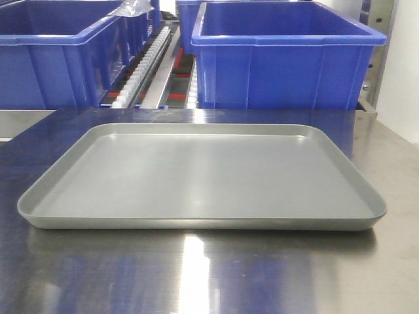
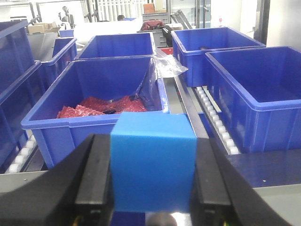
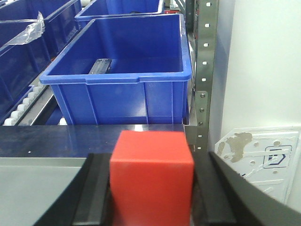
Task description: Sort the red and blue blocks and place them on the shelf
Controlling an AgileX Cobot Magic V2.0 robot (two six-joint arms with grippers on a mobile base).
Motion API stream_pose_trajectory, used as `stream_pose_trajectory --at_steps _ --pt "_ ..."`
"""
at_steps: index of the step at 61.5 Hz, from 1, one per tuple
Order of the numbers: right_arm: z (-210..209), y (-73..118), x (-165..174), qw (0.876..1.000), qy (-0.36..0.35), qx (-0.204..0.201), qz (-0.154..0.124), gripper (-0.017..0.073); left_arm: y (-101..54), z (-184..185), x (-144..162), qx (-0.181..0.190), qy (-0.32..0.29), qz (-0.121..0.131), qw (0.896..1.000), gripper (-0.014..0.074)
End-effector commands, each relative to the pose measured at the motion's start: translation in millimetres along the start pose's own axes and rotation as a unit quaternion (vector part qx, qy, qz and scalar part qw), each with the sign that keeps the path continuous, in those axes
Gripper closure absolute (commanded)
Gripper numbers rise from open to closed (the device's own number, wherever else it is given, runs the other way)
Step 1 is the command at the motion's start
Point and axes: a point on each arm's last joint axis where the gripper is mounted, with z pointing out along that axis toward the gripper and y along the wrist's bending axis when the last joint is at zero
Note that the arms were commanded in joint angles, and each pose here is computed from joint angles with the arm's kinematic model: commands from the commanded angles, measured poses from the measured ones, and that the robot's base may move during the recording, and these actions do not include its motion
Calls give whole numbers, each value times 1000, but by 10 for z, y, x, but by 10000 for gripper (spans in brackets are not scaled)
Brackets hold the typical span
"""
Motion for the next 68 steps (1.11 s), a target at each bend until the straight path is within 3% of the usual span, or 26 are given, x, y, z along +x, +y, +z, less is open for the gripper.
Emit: stream_pose_trajectory --at_steps 1,68 --pt "-13 14 -167 998 -54 -3 -7 503 6 -8 -171 -2 -56 -6 998 468" --pt "-13 14 -167 998 -54 -3 -7 503 6 -8 -171 -2 -56 -6 998 468"
